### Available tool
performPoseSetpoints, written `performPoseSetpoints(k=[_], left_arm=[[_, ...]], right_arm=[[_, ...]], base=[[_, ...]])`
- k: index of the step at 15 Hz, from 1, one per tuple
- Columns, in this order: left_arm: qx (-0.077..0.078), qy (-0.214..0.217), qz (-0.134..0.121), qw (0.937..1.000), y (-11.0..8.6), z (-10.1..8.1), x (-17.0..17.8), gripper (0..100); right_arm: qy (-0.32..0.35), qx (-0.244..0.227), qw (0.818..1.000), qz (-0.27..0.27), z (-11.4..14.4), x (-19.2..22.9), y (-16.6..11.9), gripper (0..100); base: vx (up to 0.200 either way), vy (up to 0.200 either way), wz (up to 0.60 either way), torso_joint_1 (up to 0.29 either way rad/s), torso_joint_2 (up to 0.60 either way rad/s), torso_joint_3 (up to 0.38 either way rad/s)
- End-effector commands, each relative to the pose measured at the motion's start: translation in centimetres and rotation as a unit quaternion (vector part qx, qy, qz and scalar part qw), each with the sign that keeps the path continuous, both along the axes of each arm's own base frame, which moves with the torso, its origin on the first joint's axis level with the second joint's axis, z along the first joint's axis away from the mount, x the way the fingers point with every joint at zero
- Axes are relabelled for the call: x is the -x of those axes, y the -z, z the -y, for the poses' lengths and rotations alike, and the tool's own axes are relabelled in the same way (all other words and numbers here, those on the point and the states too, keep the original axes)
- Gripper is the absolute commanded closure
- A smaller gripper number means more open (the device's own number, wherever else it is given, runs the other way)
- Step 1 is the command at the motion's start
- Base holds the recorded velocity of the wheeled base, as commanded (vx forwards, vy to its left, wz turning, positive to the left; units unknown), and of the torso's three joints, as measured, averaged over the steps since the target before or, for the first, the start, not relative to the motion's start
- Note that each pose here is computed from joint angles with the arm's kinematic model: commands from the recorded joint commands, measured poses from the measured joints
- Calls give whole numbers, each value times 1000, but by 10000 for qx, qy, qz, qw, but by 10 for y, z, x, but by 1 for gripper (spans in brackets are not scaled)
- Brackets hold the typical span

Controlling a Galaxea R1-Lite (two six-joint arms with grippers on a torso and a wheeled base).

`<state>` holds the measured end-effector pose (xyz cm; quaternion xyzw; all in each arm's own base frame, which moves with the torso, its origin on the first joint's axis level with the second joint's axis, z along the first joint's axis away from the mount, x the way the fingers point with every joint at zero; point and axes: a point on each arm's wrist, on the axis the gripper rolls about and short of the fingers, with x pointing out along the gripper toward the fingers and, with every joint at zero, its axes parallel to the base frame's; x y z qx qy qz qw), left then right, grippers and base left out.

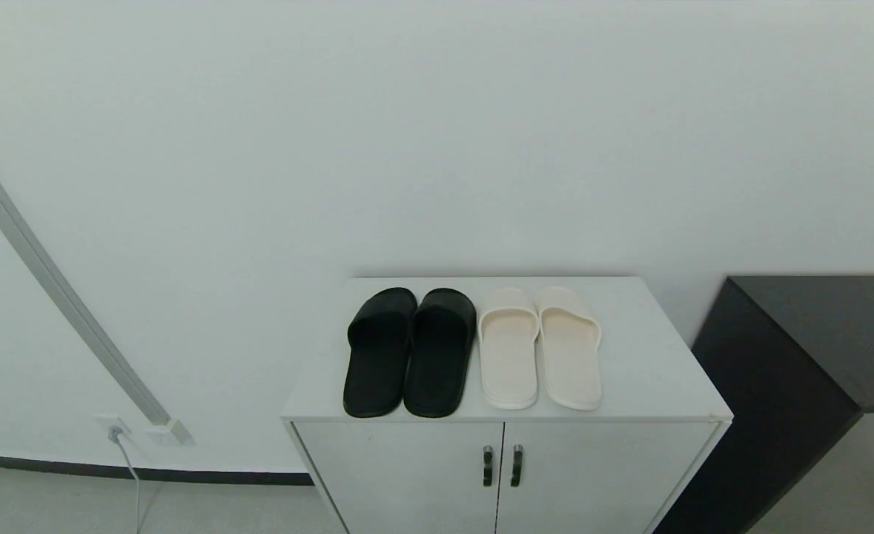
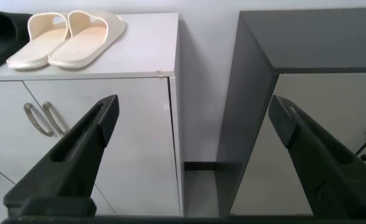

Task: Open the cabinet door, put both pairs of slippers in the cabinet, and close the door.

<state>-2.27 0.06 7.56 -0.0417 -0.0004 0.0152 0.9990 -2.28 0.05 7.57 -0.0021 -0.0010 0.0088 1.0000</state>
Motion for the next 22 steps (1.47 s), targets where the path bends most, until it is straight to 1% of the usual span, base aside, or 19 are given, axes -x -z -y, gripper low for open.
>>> performPoseSetpoints(k=[1, 2, 8, 11, 12, 13, 14, 15, 16, 17, 19, 22], left_arm=[[-10, 6, -14, 10000, 0, 0, 0, 100], [-33, 45, -14, 10000, 0, 0, 0, 100], [-41, 68, -14, 10000, 0, 0, 0, 100], [-41, 68, -14, 10000, 0, 0, 0, 100], [-41, 68, -14, 10000, 0, 0, 0, 100], [-41, 68, -14, 10000, 0, 0, 0, 100], [-41, 68, -14, 10000, 0, 0, 0, 100], [-41, 68, -14, 10000, 0, 0, 0, 100], [-33, 68, -14, 10000, 0, 0, 0, 100], [-26, 68, -6, 10000, 0, 0, 0, 100], [-33, 75, -6, 10000, 0, 0, 0, 100], [-41, 75, -14, 10000, 0, 0, 0, 100]], right_arm=[[-4, 2, 10000, -10, 0, 0, 0, 0], [-4, 2, 10000, 6, 0, 0, 0, 0], [-34, 17, 10000, 6, 0, 0, 0, 0], [-142, 125, 9998, 2, -1, 0, -2, 0], [-146, -92, 9991, 394, -1, 6, -37, 0], [-263, -558, 9961, 626, 0, 14, -73, 0], [-430, -563, 9973, 179, 0, 13, -80, 0], [-467, -405, 9980, -143, 0, 9, -75, 0], [-486, -367, 9978, -249, 0, 6, -71, 0], [-528, -368, 9964, -549, 0, -1, -63, 0], [-674, -377, 9929, -900, -1, -14, -58, 0], [-854, -404, 9853, -1426, -4, -50, -68, 0]], base=[[0, 0, 0, 0, 0, 0], [0, 0, 0, 0, 0, 0], [0, 0, 0, 0, 0, 0], [0, 0, 0, 0, 0, 0], [0, 0, 0, 0, 0, 0], [0, 0, 0, 0, 0, 0], [0, 0, 0, 0, 0, 0], [0, 0, 0, 0, 0, 0], [0, 0, 0, 0, 0, 0], [0, 0, 0, 0, 0, 0], [0, 0, 0, 0, 0, 0], [0, 0, 0, 0, 0, 0]])
